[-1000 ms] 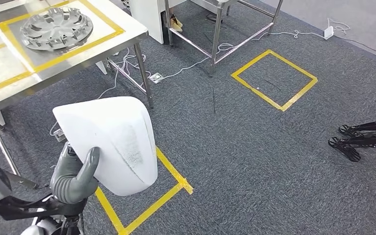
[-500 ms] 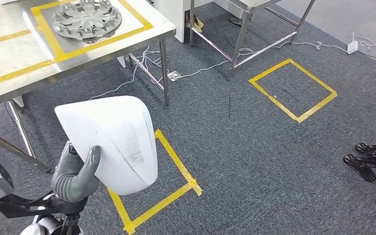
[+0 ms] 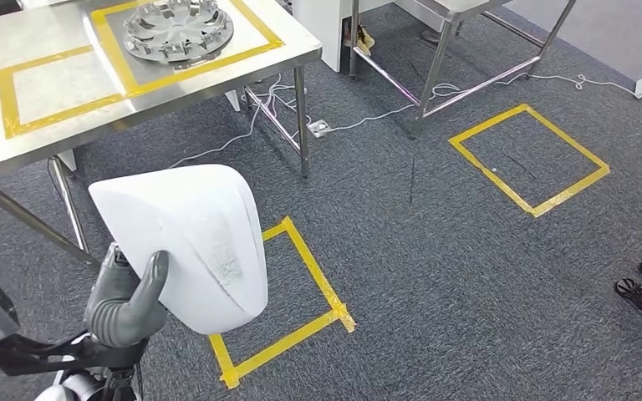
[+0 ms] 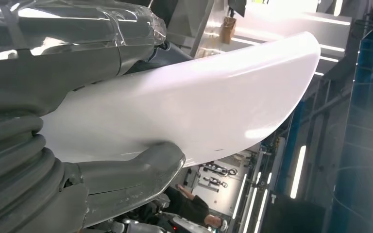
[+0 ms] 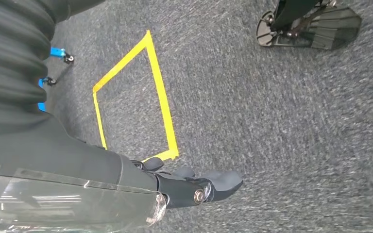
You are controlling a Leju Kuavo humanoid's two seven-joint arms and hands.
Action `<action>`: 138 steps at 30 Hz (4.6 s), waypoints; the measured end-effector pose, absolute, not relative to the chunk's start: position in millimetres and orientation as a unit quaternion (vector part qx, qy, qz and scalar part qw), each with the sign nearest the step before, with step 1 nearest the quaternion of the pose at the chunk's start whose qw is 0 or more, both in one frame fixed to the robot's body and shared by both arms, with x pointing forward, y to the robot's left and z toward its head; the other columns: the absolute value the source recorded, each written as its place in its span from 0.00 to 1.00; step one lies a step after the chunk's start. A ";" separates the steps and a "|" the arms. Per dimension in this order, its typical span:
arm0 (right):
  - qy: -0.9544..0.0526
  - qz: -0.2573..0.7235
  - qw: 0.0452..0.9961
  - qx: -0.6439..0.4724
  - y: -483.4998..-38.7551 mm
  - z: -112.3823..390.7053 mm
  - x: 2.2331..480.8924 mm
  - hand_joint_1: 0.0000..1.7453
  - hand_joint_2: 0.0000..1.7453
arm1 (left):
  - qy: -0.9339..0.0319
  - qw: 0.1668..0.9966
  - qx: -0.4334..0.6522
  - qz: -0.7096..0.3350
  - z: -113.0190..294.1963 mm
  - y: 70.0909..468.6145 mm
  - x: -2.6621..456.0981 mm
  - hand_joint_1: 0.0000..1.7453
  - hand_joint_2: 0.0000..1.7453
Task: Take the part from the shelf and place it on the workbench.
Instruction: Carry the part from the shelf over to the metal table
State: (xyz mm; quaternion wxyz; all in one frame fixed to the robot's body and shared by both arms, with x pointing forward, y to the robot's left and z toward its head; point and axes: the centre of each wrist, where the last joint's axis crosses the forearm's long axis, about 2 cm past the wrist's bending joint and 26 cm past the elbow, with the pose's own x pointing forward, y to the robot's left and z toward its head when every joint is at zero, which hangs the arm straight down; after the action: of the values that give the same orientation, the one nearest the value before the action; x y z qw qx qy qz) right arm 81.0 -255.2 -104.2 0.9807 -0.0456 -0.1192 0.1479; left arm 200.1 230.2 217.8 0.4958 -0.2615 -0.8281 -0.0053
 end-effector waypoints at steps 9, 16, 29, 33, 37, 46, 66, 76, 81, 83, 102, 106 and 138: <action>-0.122 0.150 0.980 -0.048 -255.8 -104.1 81.8 0.00 1.00 | -0.832 0.492 -0.257 0.000 219.3 232.7 202.0 1.00 1.00; -0.120 0.150 0.980 -0.049 -256.5 -104.4 80.5 0.00 1.00 | -0.832 0.492 -0.257 0.001 219.6 233.0 202.5 1.00 1.00; -0.120 0.151 0.980 -0.050 -258.5 -104.3 81.4 0.00 1.00 | -0.831 0.491 -0.260 0.003 222.1 232.8 204.0 1.00 1.00; -0.121 0.151 0.980 -0.050 -258.4 -104.1 82.4 0.00 1.00 | -0.832 0.491 -0.260 0.003 222.8 232.8 204.5 1.00 1.00; -0.122 0.151 0.980 -0.050 -258.4 -104.0 82.9 0.00 1.00 | -0.832 0.490 -0.260 0.003 223.5 232.9 204.9 1.00 1.00; -0.120 0.153 0.980 -0.049 -258.0 -104.4 81.1 0.00 1.00 | -0.832 0.490 -0.260 0.002 224.4 232.8 205.7 1.00 1.00; -0.122 0.154 0.979 -0.051 -260.1 -104.1 83.1 0.00 1.00 | -0.833 0.488 -0.261 0.002 225.2 232.9 206.5 1.00 1.00; -0.120 0.154 0.980 -0.048 -257.8 -104.5 80.2 0.00 1.00 | -0.833 0.488 -0.261 0.001 225.4 232.9 206.6 1.00 1.00; -0.120 0.154 0.979 -0.050 -259.9 -104.4 81.4 0.00 1.00 | -0.833 0.488 -0.261 0.002 225.2 232.8 206.4 1.00 1.00; -0.122 0.154 0.979 -0.050 -260.1 -104.1 83.0 0.00 1.00 | -0.833 0.489 -0.261 0.002 225.0 232.9 206.0 1.00 1.00; -0.116 0.154 0.980 -0.049 -257.8 -104.2 81.9 0.00 1.00 | -0.830 0.494 -0.260 0.002 223.6 233.0 205.0 1.00 1.00; -0.116 0.153 0.980 -0.049 -257.9 -104.2 81.9 0.00 1.00 | -0.828 0.497 -0.259 0.002 223.5 233.1 205.1 1.00 1.00; -0.117 0.154 0.980 -0.050 -257.8 -104.2 82.0 0.00 1.00 | -0.821 0.507 -0.263 0.003 223.3 233.1 205.2 1.00 1.00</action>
State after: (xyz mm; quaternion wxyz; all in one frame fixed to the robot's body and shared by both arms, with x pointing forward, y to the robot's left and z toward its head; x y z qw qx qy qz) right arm 82.0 -257.8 -104.2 0.9800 -0.0497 -0.1166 0.1536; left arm 205.2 233.1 223.3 0.5066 -0.2626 -0.8212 0.0033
